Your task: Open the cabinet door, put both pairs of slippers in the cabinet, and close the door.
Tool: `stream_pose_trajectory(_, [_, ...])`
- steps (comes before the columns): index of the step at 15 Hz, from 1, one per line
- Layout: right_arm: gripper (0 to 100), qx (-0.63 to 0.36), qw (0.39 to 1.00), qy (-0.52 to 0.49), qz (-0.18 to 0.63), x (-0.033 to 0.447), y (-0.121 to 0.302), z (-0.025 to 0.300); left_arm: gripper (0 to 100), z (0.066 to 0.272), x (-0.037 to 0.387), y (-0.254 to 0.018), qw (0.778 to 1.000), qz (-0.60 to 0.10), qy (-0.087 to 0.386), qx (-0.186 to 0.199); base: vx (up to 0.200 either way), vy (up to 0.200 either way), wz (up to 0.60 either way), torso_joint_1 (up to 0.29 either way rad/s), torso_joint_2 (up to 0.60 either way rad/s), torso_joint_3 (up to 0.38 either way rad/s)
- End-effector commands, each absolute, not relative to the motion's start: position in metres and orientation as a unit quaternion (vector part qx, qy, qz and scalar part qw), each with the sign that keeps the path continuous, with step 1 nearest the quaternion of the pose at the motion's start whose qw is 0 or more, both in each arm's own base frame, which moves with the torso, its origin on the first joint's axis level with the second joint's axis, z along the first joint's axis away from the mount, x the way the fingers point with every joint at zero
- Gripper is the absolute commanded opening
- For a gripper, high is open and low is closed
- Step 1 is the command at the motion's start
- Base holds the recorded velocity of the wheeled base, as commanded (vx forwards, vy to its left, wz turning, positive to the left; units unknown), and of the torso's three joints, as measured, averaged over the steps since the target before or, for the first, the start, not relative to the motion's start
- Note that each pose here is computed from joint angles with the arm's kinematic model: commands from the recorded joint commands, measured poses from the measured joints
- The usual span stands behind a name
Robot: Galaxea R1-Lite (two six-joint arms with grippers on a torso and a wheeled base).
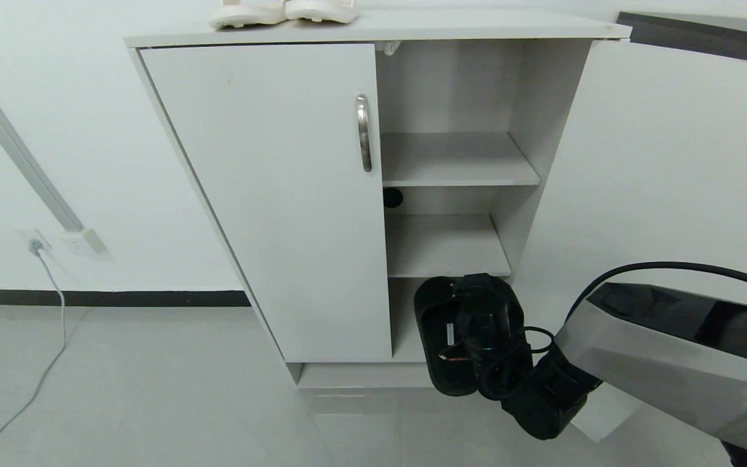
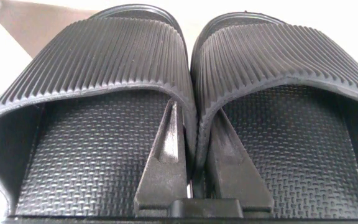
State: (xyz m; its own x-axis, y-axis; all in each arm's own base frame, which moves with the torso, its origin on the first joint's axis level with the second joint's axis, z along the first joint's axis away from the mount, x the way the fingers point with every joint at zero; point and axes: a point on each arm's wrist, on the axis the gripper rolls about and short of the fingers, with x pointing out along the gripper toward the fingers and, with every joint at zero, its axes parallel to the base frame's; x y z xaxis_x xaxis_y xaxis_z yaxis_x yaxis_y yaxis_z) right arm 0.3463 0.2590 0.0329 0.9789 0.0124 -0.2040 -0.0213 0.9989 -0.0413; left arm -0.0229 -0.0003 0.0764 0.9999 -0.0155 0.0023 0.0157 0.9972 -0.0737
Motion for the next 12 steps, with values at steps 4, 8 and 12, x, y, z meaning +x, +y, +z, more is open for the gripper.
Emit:
stream_pose_trajectory(4, [0, -0.018, 0.995, 0.096, 0.004, 0.351, 0.262, 0.030, 0, 0.077, -0.023, 0.000, 0.999, -0.007, -0.001, -0.038, 0.000, 0.000, 0.00, 0.007, 0.00, -0.101])
stream_pose_trajectory(8, [0, 0.007, 0.999, 0.049, 0.003, 0.352, 0.263, 0.041, 0, 0.077, -0.023, 0.000, 0.999, -0.007, -0.001, -0.038, 0.000, 0.000, 0.00, 0.000, 0.00, 0.000])
stream_pose_trajectory(12, [0, 0.010, 0.999, 0.036, 0.004, 0.352, 0.263, 0.044, 0, 0.076, -0.023, 0.000, 0.999, -0.007, 0.000, -0.038, 0.000, 0.000, 0.00, 0.000, 0.00, 0.000])
